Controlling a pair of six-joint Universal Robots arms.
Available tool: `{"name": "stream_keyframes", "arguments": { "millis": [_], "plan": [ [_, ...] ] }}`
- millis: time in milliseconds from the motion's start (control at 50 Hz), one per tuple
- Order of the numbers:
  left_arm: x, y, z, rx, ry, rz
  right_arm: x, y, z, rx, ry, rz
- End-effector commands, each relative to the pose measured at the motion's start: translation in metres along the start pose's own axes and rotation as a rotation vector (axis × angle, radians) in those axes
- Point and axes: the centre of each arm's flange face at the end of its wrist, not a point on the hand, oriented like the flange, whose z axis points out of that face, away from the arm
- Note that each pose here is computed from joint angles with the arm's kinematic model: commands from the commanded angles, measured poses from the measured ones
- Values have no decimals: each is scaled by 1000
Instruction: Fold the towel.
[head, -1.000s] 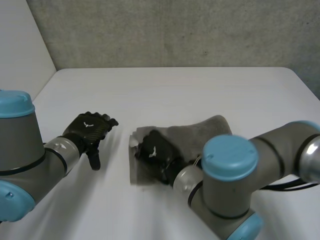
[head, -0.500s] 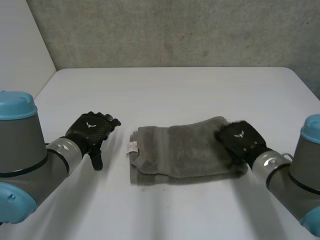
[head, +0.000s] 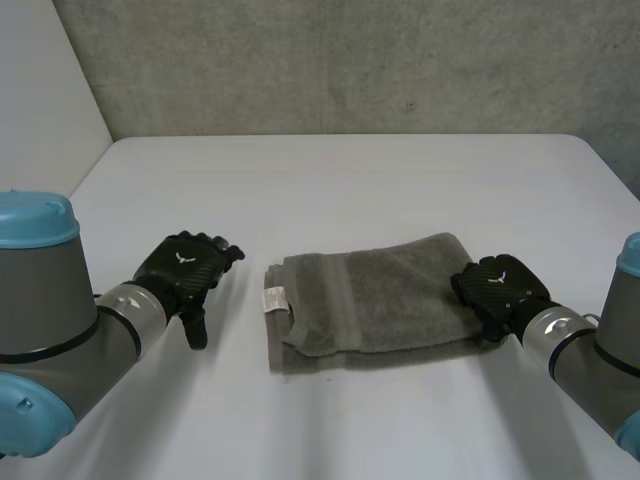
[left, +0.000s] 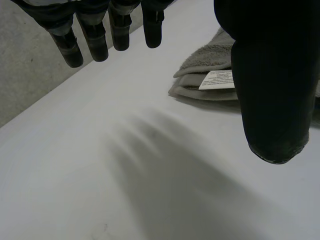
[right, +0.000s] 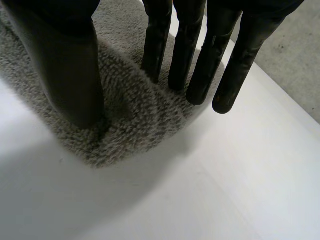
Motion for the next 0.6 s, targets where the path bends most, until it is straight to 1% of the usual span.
{"name": "stream_keyframes", "arguments": {
  "millis": [20,40,80,100,120,140,160,180,200,240,260,280,300,320,340,360,400,420,460,540,560,580,600],
  "plan": [
    [2,2,0,-4,6,1,3,1,3,0,21,-61],
    [2,2,0,-4,6,1,3,1,3,0,21,-61],
    [1,0,-1,0,3,1,4,-8,2,28,33,-161],
    [1,0,-1,0,3,1,4,-8,2,28,33,-161],
    [1,-2,0,7,1,3,5,-15,2,54,48,-221],
    [1,-2,0,7,1,3,5,-15,2,54,48,-221],
    [0,-5,0,17,-3,3,4,-26,1,92,68,-276],
    [-2,-9,0,28,-9,2,-14,-46,-3,165,54,-340],
    [-2,-9,0,28,-9,2,-14,-46,-3,166,54,-341],
    [-5,-22,-1,70,-23,-21,-81,-84,-19,361,-59,-468],
    [-5,-22,-1,70,-23,-21,-81,-84,-20,362,-60,-469],
    [-6,-29,-2,94,-26,-48,-114,-94,-28,445,-118,-516],
    [-7,-35,-4,115,-26,-81,-144,-94,-32,490,-175,-567],
    [-7,-35,-4,115,-26,-81,-144,-94,-32,491,-175,-567],
    [-9,-40,-6,134,-30,-116,-165,-89,-35,511,-216,-619],
    [-9,-40,-6,134,-30,-116,-165,-89,-35,511,-216,-620],
    [-11,-48,-11,165,-29,-167,-194,-74,-38,523,-277,-736],
    [-11,-48,-11,165,-29,-167,-194,-74,-38,523,-277,-736],
    [-12,-51,-12,177,-28,-188,-203,-64,-37,522,-288,-813],
    [-12,-51,-10,176,-33,-190,-201,-62,-37,517,-278,-807],
    [-12,-52,-9,178,-32,-193,-198,-65,-39,517,-269,-767],
    [-12,-52,-9,178,-32,-193,-198,-65,-39,517,-269,-766],
    [-12,-53,-8,183,-33,-195,-192,-69,-40,518,-261,-702]
  ]
}}
